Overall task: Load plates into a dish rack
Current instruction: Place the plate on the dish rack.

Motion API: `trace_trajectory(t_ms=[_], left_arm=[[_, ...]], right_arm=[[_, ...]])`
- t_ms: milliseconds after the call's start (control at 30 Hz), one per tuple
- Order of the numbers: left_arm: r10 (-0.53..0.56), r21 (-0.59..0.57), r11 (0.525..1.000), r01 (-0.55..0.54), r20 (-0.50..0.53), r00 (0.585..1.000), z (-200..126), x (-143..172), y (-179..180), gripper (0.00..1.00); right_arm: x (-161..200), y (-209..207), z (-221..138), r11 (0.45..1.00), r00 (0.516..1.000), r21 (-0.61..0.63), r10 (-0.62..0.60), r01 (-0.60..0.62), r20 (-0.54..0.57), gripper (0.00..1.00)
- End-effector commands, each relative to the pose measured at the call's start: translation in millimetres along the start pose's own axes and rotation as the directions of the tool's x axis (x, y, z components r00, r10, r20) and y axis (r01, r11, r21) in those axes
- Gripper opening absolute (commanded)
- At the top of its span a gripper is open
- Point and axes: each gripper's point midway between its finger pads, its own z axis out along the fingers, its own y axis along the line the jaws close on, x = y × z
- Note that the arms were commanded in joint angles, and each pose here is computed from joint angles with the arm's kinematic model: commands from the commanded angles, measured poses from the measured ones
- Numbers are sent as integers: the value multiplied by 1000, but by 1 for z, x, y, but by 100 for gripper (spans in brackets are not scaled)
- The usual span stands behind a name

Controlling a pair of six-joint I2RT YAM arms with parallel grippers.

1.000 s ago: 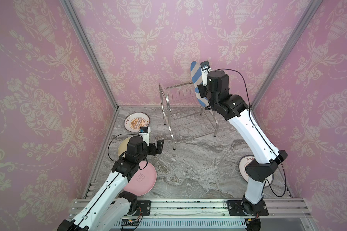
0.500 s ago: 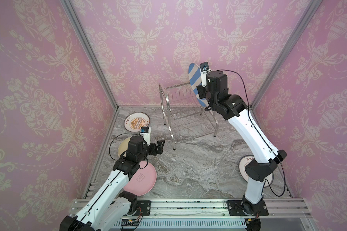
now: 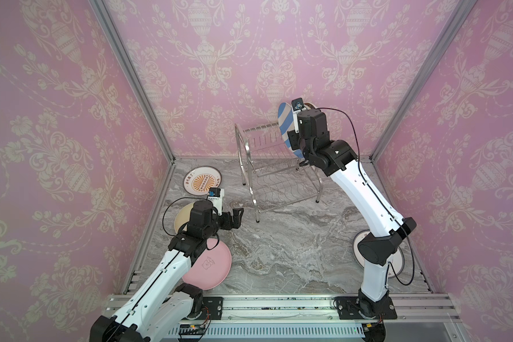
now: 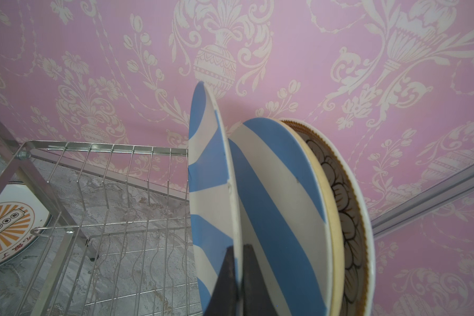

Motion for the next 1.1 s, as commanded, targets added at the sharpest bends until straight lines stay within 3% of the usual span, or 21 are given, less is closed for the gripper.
trace_trajectory(t_ms=[0,400,600,900,1067], left_arm=[[-17,24,1000,17,7,1000,-1,-3,-2,99],[-23,37,999,23,5,1000,-1,-3,-4,99],[-23,39,999,23,5,1000,-2,-2,-4,99],[-23,43,999,23,6,1000,-3,-3,-6,99],[-23,46,999,23,6,1000,-3,-3,-6,99]], right_arm=[[-13,-13,-11,998,998,27,59,-59,30,0],[4,-11,-12,997,998,26,67,-67,-10,0],[1,-12,-13,998,998,25,66,-66,0,19],[-12,-20,-23,998,998,25,62,-63,28,33],[-22,-26,-33,998,997,24,61,-62,51,36]])
